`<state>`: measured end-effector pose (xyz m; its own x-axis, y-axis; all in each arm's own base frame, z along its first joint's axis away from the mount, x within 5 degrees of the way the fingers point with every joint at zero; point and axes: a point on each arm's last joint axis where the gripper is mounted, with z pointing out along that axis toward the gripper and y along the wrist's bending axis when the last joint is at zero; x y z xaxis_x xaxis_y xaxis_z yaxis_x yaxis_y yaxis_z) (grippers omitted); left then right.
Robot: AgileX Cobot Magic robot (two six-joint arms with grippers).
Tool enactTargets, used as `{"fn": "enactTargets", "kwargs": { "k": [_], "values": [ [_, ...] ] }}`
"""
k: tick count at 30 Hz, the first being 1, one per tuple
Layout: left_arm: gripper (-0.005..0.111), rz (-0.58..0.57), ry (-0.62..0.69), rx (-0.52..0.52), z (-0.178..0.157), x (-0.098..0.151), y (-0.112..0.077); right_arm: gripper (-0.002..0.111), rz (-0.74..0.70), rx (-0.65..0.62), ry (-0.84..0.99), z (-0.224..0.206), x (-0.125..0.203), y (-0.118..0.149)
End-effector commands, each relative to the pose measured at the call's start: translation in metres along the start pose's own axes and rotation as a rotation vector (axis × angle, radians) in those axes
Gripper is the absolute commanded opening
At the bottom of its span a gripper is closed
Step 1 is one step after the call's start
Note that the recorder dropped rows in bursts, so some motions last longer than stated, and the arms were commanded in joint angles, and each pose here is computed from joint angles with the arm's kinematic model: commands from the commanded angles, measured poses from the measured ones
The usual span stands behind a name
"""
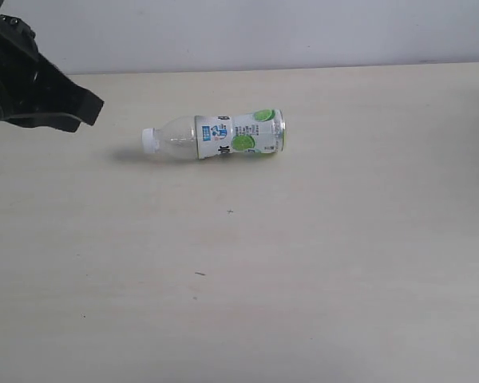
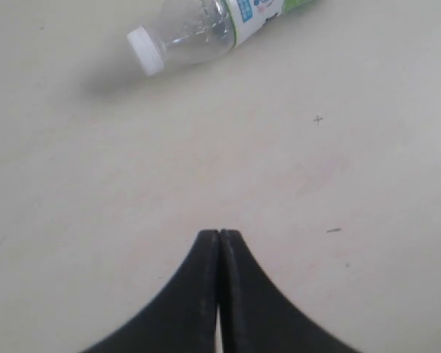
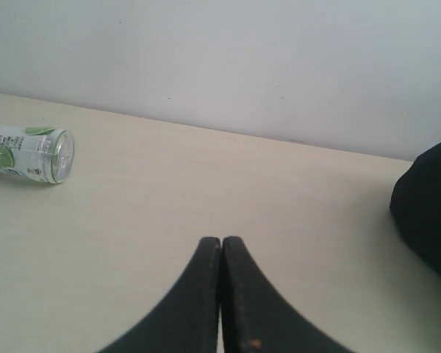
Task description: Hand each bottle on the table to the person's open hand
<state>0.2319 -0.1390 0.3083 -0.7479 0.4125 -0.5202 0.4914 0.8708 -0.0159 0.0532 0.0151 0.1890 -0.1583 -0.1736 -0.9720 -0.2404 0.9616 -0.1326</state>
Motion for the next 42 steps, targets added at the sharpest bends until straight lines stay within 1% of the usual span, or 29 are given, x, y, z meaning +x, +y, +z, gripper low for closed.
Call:
{"fn": "enactTargets", "kwargs": {
  "k": [1,12,18,25,29,35,39,42],
  "values": [
    [0.000,0.004,-0.052,0.012,-0.003,-0.003,-0.001,0.000,-0.002,0.008,-0.009,0.000,0.001,0.000],
    [0.000,0.013,-0.057,0.012,0.001,0.000,-0.001,0.000,-0.002,0.008,-0.009,0.000,0.001,0.000],
    [0.000,-0.030,-0.100,0.021,0.017,0.009,-0.001,0.000,-0.002,0.008,-0.009,0.000,0.001,0.000],
    [0.000,-0.038,-0.174,0.022,0.028,0.018,-0.001,0.000,-0.002,0.008,-0.009,0.000,0.001,0.000],
    [0.000,-0.042,-0.231,0.023,0.031,0.033,0.000,0.000,-0.002,0.008,-0.009,0.000,0.001,0.000],
    [0.000,-0.060,-0.241,0.024,0.031,0.073,0.001,0.000,-0.002,0.008,-0.009,0.000,0.001,0.000],
    [0.000,-0.071,-0.314,0.028,0.024,0.091,0.002,0.000,-0.002,0.008,-0.009,0.000,0.001,0.000],
    [0.000,-0.088,-0.344,0.032,0.021,0.102,0.003,0.000,-0.002,0.008,-0.009,0.000,0.001,0.000]
  ]
}}
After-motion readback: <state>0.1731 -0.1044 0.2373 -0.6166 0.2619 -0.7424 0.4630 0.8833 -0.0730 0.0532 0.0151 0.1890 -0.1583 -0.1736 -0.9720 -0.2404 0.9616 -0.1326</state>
